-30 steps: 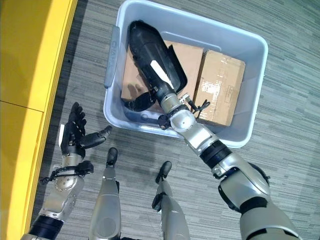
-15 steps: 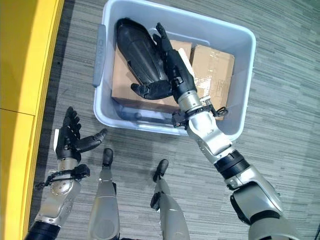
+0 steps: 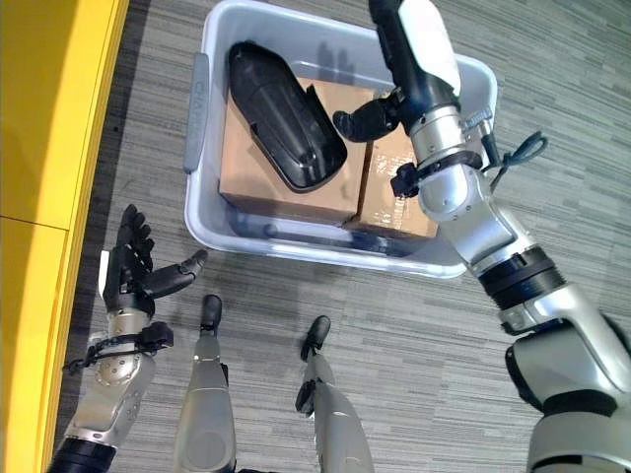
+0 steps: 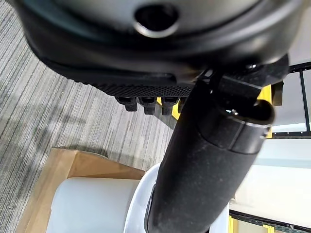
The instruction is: Move parts from the plastic box to the shelf.
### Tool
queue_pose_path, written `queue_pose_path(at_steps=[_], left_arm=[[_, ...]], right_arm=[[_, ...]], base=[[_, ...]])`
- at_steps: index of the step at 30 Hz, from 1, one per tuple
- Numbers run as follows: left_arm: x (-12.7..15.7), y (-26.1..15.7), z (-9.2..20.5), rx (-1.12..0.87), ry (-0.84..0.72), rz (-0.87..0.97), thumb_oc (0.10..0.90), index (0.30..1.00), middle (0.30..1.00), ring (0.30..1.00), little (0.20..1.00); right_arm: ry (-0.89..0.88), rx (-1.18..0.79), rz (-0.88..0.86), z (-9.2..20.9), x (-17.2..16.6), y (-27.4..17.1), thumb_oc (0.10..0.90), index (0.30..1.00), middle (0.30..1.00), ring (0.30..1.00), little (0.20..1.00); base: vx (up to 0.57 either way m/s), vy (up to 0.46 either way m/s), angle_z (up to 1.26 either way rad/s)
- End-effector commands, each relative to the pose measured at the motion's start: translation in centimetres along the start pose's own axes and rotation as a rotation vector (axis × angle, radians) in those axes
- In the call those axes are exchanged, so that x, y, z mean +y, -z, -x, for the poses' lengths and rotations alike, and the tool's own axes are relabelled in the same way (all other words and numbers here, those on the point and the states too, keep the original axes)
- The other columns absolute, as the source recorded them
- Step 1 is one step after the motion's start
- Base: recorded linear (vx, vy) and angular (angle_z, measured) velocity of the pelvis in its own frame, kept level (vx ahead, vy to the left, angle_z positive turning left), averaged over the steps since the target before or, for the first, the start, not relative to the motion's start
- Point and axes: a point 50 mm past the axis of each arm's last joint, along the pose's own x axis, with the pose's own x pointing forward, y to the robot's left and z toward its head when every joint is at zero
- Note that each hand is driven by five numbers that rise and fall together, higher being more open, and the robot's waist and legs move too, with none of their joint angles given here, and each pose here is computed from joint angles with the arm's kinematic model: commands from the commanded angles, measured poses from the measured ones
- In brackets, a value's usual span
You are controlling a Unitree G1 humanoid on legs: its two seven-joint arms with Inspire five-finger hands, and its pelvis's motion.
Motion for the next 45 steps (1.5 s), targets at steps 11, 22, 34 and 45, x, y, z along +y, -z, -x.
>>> queue_pose_path(at_steps=[11, 22, 34, 45], left_arm=[[-0.3, -5.0, -0.2, -0.289, 0.085, -0.049, 0.9, 1.0, 1.0, 1.0, 1.0], [-0.2, -5.2, -0.3, -0.303, 0.093, -0.069, 0.9, 1.0, 1.0, 1.0, 1.0], [-0.2, -5.4, -0.7, -0.314, 0.097, -0.061, 0.9, 1.0, 1.0, 1.0, 1.0], [-0.8, -5.6, -0.6, -0.324, 0.123, -0.028, 0.9, 1.0, 1.0, 1.0, 1.0]], right_arm=[[0.142, -0.104, 0.502, -4.7, -6.8, -1.7, 0.9, 1.0, 1.0, 1.0, 1.0], [0.039, -0.179, 0.795, -6.1, -5.6, -2.8, 0.9, 1.0, 1.0, 1.0, 1.0], [-0.049, -0.174, 0.879, -7.2, -3.8, -2.9, 0.9, 1.0, 1.0, 1.0, 1.0], [-0.22, 0.063, 1.025, -5.4, -2.7, 3.2, 0.9, 1.0, 1.0, 1.0, 1.0]], base=[[0.0, -0.001, 0.04], [0.0, -0.001, 0.02], [0.01, 0.0, 0.03], [0.01, -0.003, 0.04]])
